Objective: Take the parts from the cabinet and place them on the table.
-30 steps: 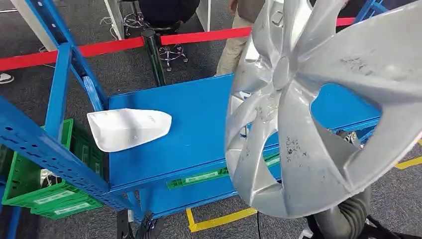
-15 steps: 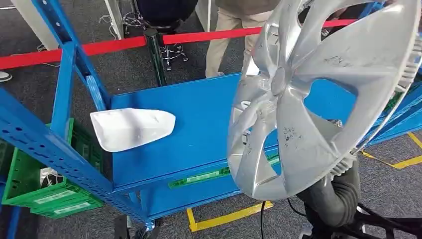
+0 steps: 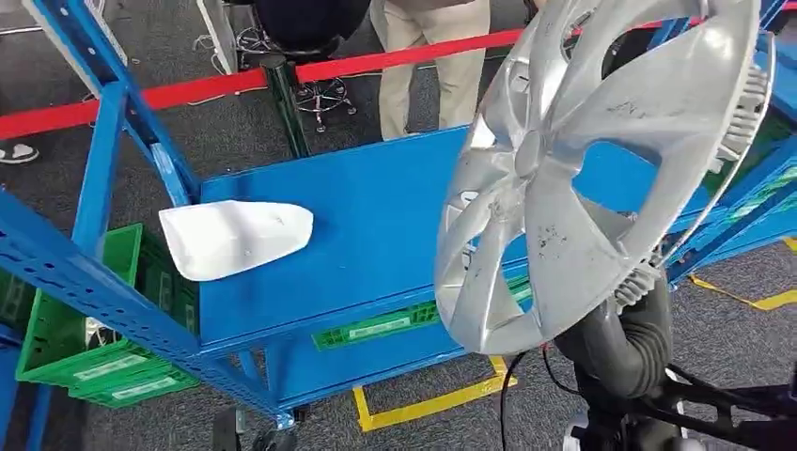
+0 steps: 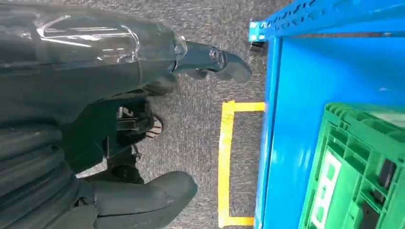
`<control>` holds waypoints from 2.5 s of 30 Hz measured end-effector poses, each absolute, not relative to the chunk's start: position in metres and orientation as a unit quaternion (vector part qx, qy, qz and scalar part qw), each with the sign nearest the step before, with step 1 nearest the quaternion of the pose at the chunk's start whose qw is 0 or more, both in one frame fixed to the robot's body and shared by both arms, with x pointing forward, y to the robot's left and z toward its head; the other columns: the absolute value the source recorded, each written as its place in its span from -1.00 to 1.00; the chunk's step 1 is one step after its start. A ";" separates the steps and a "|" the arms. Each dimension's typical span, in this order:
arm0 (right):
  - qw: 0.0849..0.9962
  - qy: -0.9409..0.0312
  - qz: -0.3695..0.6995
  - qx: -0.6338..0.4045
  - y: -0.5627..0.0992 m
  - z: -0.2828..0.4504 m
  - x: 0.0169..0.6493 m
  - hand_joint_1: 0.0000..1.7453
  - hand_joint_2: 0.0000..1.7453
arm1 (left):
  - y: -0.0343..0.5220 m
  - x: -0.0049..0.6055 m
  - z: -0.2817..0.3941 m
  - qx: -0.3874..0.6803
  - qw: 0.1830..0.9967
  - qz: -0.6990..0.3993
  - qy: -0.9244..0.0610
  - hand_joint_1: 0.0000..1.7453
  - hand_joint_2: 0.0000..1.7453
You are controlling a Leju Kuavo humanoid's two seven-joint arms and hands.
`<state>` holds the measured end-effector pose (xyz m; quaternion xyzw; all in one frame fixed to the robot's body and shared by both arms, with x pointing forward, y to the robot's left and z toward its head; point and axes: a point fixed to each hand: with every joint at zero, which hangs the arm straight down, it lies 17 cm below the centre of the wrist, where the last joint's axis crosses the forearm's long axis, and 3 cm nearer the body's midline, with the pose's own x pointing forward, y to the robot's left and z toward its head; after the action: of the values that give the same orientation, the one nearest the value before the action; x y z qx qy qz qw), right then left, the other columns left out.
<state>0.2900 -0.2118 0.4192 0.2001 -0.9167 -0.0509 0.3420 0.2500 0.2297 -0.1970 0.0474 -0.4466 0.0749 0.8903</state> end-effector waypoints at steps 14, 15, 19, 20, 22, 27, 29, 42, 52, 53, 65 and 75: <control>0.348 -0.910 -0.053 0.218 -0.209 0.416 0.308 1.00 1.00 | 0.242 0.259 -0.195 0.071 0.888 0.080 -0.448 -1.00 1.00; 0.348 -0.909 -0.054 0.221 -0.209 0.416 0.308 1.00 1.00 | 0.242 0.259 -0.195 0.072 0.888 0.078 -0.448 -1.00 1.00; 0.354 -0.907 -0.055 0.221 -0.208 0.412 0.312 1.00 1.00 | 0.243 0.259 -0.196 0.074 0.889 0.075 -0.446 -1.00 1.00; 0.355 -0.907 -0.054 0.218 -0.208 0.410 0.313 1.00 1.00 | 0.244 0.258 -0.196 0.076 0.889 0.074 -0.445 -1.00 1.00; 0.356 -0.908 -0.052 0.215 -0.207 0.409 0.315 1.00 1.00 | 0.246 0.257 -0.197 0.081 0.890 0.073 -0.442 -1.00 1.00; 0.353 -0.912 -0.048 0.201 -0.207 0.411 0.319 1.00 1.00 | 0.250 0.251 -0.201 0.091 0.894 0.075 -0.433 -1.00 1.00; 0.355 -0.912 -0.049 0.200 -0.207 0.410 0.320 1.00 1.00 | 0.254 0.248 -0.203 0.095 0.895 0.074 -0.429 -1.00 1.00; 0.358 -0.911 -0.047 0.201 -0.204 0.407 0.324 1.00 1.00 | 0.275 0.252 -0.200 0.130 0.888 0.071 -0.436 -1.00 1.00; 0.358 -0.910 -0.045 0.204 -0.201 0.407 0.324 1.00 1.00 | 0.274 0.257 -0.197 0.130 0.885 0.070 -0.441 -1.00 1.00; 0.357 -0.910 -0.045 0.204 -0.201 0.407 0.324 1.00 1.00 | 0.274 0.257 -0.197 0.133 0.884 0.066 -0.443 -1.00 1.00; 0.366 -0.913 -0.029 0.179 -0.195 0.400 0.324 1.00 1.00 | 0.277 0.255 -0.196 0.147 0.882 0.050 -0.446 -1.00 1.00; 0.380 -0.907 -0.026 0.182 -0.189 0.391 0.328 1.00 1.00 | 0.279 0.260 -0.194 0.155 0.880 0.038 -0.447 -1.00 1.00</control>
<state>0.3284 -0.1891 0.3913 0.1823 -0.9066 -0.0262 0.3796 0.2599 0.2791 -0.1944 0.1548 -0.4472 0.0385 0.8801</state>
